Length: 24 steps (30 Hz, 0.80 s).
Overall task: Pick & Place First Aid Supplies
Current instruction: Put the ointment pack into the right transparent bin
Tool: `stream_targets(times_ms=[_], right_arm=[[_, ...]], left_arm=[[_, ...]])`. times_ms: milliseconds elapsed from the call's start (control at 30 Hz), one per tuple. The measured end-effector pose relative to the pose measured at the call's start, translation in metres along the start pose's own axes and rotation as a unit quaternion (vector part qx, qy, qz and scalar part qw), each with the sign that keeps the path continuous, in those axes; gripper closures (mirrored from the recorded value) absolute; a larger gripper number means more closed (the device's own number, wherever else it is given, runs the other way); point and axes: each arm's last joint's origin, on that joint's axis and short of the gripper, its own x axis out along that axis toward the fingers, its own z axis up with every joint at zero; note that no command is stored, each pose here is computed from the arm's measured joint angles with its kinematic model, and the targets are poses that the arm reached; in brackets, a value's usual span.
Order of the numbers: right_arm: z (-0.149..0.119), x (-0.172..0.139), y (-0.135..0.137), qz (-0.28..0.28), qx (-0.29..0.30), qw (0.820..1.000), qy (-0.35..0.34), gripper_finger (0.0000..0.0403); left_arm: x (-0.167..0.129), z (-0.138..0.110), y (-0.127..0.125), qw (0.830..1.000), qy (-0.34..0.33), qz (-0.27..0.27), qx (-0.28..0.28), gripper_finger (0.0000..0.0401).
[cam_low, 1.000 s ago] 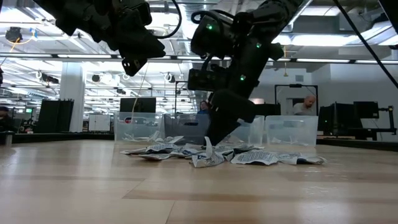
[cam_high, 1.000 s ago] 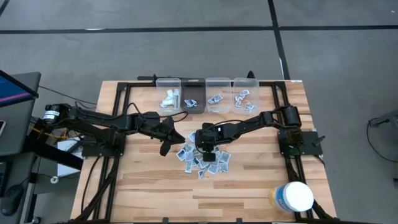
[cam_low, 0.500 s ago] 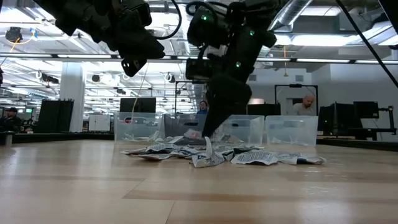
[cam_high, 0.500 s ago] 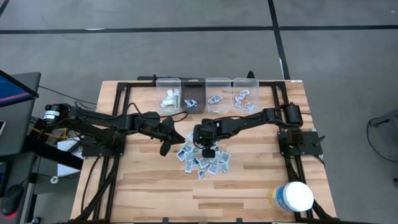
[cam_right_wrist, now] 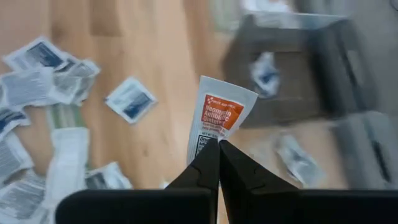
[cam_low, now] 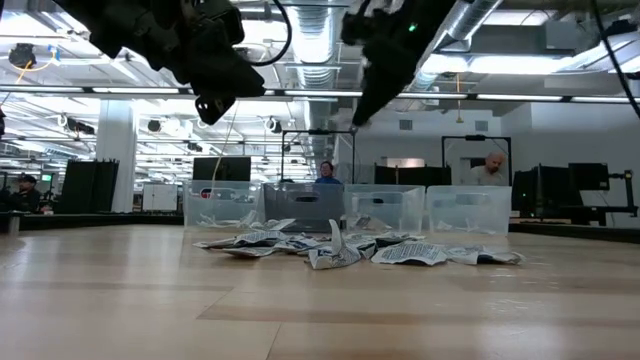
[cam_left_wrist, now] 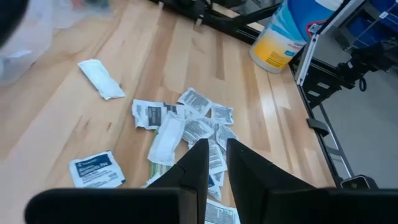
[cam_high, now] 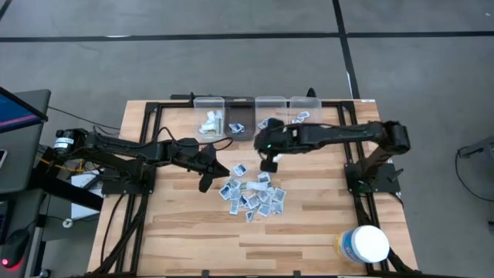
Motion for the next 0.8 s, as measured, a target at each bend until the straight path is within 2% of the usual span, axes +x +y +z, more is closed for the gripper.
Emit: stream_targets(times_ms=[167, 300, 533, 733, 800], right_arm=[[-0.014, -0.026, -0.03, -0.04, 0.025, 0.998, 0.036, 0.0403], [-0.031, -0.034, -0.055, -0.072, 0.085, 0.989, 0.095, 0.0402], [-0.051, -0.027, -0.094, -0.116, 0.192, 0.961, 0.16, 0.0402], [-0.067, -0.016, -0.123, -0.188, 0.247, 0.932, 0.186, 0.0402], [-0.071, -0.015, -0.129, -0.195, 0.258, 0.927, 0.188, 0.0402]], left_arm=[[-0.001, 0.002, 0.007, 1.0, -0.006, 0.016, -0.004, 0.0344], [-0.003, 0.004, 0.015, 0.999, -0.01, 0.033, -0.008, 0.0344], [-0.007, 0.009, 0.032, 0.997, -0.022, 0.07, 0.002, 0.0344], [-0.013, 0.014, 0.048, 0.994, -0.035, 0.107, -0.008, 0.0344], [-0.015, 0.015, 0.053, 0.992, -0.04, 0.118, -0.012, 0.0344]])
